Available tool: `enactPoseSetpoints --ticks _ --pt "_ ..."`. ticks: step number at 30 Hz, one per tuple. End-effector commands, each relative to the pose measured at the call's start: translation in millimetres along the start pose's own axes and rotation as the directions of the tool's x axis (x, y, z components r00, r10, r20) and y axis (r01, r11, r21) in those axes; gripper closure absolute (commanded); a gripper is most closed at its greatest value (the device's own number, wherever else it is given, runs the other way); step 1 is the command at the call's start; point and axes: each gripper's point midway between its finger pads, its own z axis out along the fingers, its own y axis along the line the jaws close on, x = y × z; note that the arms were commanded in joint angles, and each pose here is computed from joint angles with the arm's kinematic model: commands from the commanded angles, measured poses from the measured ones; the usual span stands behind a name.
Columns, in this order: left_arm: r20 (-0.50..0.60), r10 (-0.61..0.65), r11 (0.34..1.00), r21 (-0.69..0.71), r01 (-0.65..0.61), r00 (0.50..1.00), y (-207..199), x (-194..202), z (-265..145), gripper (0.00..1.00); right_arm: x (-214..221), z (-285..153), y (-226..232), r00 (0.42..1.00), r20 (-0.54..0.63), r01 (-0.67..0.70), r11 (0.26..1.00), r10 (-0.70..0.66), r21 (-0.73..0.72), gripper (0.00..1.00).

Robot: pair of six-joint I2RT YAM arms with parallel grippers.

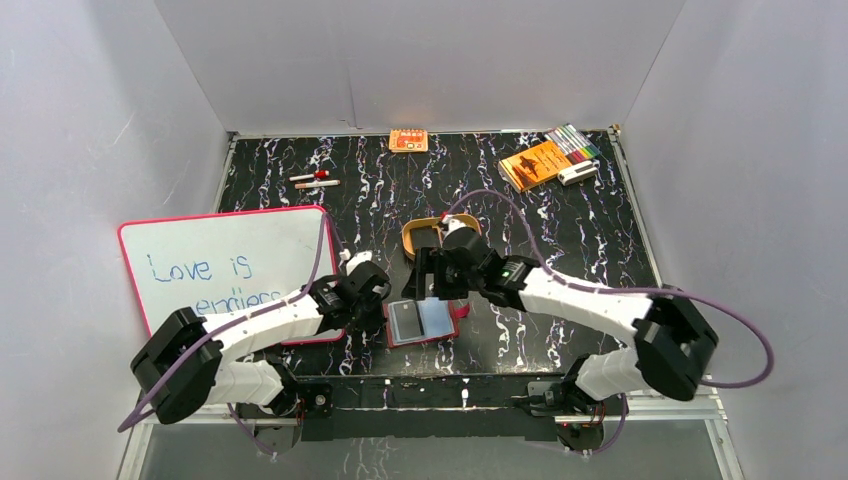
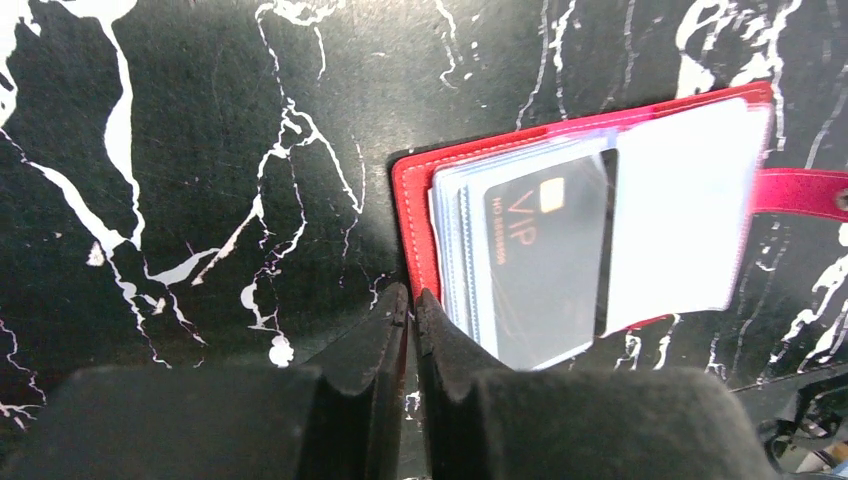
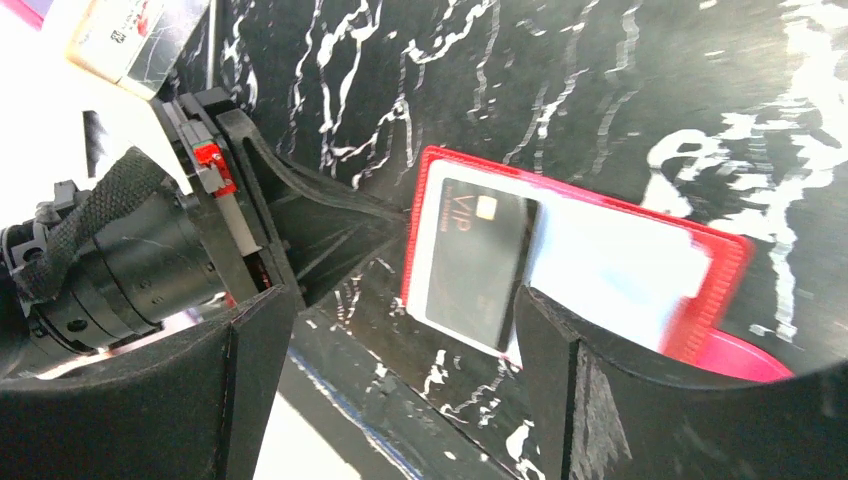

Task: Put the credit cards into the card holder
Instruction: Insert the credit card into the card holder.

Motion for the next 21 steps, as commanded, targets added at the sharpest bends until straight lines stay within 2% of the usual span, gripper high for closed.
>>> enactPoseSetpoints --ticks 1,7,12,16,21 --pt "0.081 -0.003 0.999 0.041 0.0 0.997 -11.4 -21.0 -19.1 0.9 -13.0 -38.1 -46.7 0.995 0.08 0.035 0.975 -0.054 0.218 0.14" --pt "0.121 -0.002 0.998 0.059 -0.005 0.993 -12.2 -28.6 -29.2 0.69 6.1 -51.3 -95.6 0.995 0.095 -0.042 0.963 0.018 0.265 0.28" --pt "0.131 0.007 0.998 0.068 -0.016 0.991 -16.1 -33.7 -35.9 0.54 13.3 -44.4 -113.9 0.996 0.083 -0.052 0.953 0.029 0.298 0.29" --pt "0.142 0.004 0.997 0.078 -0.016 0.99 -18.1 -37.2 -42.2 0.47 14.1 -35.2 -123.8 0.997 0.071 -0.059 0.95 0.039 0.307 0.33" --pt "0.148 0.004 0.996 0.089 -0.017 0.989 -17.4 -37.2 -47.0 0.46 14.6 -23.4 -122.0 0.997 0.05 -0.063 0.96 0.051 0.274 0.49"
